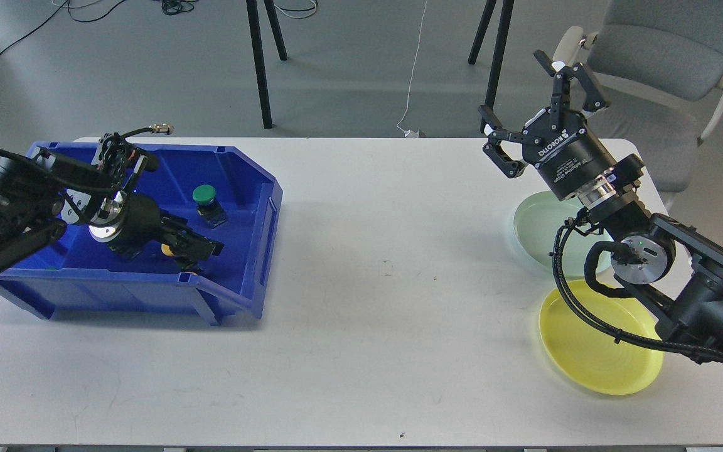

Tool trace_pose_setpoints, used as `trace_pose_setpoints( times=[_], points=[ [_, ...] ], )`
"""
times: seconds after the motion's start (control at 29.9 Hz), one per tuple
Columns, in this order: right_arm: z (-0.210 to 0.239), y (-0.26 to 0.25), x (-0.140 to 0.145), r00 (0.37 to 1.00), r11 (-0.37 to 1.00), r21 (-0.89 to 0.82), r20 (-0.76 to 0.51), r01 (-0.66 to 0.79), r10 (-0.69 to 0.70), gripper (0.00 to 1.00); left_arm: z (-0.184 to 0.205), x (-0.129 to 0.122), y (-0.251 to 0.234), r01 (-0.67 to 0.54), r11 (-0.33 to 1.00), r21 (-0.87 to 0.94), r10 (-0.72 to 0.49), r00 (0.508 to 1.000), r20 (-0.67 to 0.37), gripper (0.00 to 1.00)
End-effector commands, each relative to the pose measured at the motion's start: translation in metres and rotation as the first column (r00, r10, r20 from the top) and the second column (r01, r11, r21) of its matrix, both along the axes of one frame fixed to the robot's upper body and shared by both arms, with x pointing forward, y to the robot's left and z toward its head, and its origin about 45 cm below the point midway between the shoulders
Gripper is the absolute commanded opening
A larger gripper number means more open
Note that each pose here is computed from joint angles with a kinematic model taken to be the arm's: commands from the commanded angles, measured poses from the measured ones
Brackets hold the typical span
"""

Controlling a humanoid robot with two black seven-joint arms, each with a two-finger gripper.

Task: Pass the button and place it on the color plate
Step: 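Grasp a yellow-topped button in the bin with the left gripper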

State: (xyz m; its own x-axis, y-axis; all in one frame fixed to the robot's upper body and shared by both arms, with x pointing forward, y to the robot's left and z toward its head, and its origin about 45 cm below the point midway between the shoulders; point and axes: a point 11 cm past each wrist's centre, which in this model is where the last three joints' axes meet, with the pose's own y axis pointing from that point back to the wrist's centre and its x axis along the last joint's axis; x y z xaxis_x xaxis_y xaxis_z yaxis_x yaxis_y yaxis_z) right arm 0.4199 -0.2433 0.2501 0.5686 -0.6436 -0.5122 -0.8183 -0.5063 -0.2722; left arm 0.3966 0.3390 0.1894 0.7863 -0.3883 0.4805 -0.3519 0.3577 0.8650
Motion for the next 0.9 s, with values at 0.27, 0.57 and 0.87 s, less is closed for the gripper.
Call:
trace_pose_setpoints(
  times=[0.27,0.57,0.87],
  points=[
    [-0.012,-0.003,-0.006,1.0,1.0,0.002,-0.026,0.007,-0.007,0.99,-0.004,-0.001,0.009,-0.021,1.0,0.013,0.021,1.0,-0.006,0.97],
    [-0.013,-0.008,-0.007,0.999,1.0,0.016,-0.03,0.026,-0.025,0.99,-0.009,-0.003,0.019,-0.045,0.999,0.028,0.045,0.999,-0.013,0.97],
    [-0.014,-0.008,-0.007,0.999,1.0,0.016,-0.031,0.026,-0.026,0.99,-0.016,-0.009,0.024,-0.048,0.998,0.041,0.05,0.998,-0.028,0.91]
  ],
)
